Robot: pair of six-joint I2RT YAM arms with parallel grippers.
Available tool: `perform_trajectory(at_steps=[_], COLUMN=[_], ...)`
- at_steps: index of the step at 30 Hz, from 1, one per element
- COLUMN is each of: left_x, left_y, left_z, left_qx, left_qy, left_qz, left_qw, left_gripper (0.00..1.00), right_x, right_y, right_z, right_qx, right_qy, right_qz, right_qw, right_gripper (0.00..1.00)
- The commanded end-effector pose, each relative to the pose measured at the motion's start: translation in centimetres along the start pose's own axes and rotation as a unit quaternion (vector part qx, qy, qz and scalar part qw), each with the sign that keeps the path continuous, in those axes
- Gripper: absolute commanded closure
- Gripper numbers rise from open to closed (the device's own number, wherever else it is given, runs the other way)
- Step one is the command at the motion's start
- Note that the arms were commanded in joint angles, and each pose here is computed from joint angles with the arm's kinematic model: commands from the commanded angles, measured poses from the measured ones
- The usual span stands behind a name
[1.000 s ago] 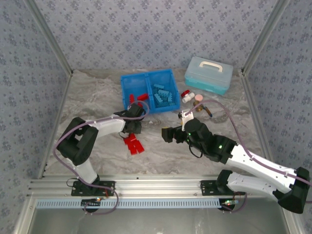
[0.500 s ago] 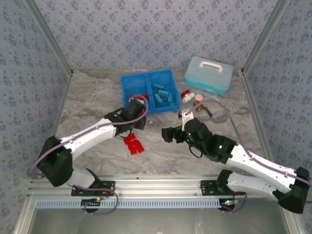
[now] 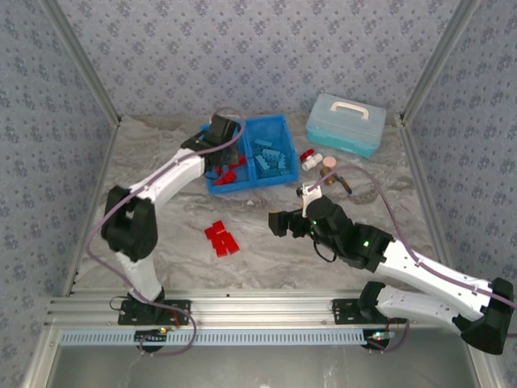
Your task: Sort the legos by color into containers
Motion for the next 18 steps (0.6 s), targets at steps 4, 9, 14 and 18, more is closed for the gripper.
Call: perform_trajectory(at_steps=[4,9,14,18], left_x=[-5.0,-8.7,-8.2,-5.8], left_y=[0.3,1.2,0.5,0.1], left_z=[-2.8,-3.7,-4.4,-5.3], left_qx=[0.013,0.041,0.033,0.037], left_qy=[0.029,0.052,0.041,0.019], left_qz=[-0.01,-0.003,0.023,0.041], left_qw=[0.999,0.998,0.998,0.998], left_gripper=[0.75,0.68,0.51,0.47], right_x=[1.6,2.3,2.8,2.7], right_y=[-0.3,-0.7,-1.0,-0.9], right_z=[-0.8,-0.8,-0.7,-0.9], right_qx=[-0.007,-0.006,-0.008,-0.007], right_qy=[-0.014,-0.015,-0.019,-0.025], right_qz=[0.006,0.012,0.014,0.013], right_qw=[1.0,1.0,1.0,1.0], right_gripper=[0.0,0.0,0.0,0.0])
Point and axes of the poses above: each hand's point on the last joint's axis, 136 mm out from that joint toward the fingers, its own x axis back along the fingers, its own y axis along the line the jaws close on, z = x × y, the point moved 4 cm from there along x, back along the fingers, and after that the axes turned 2 degrees about -x, right-handed, at the moved point
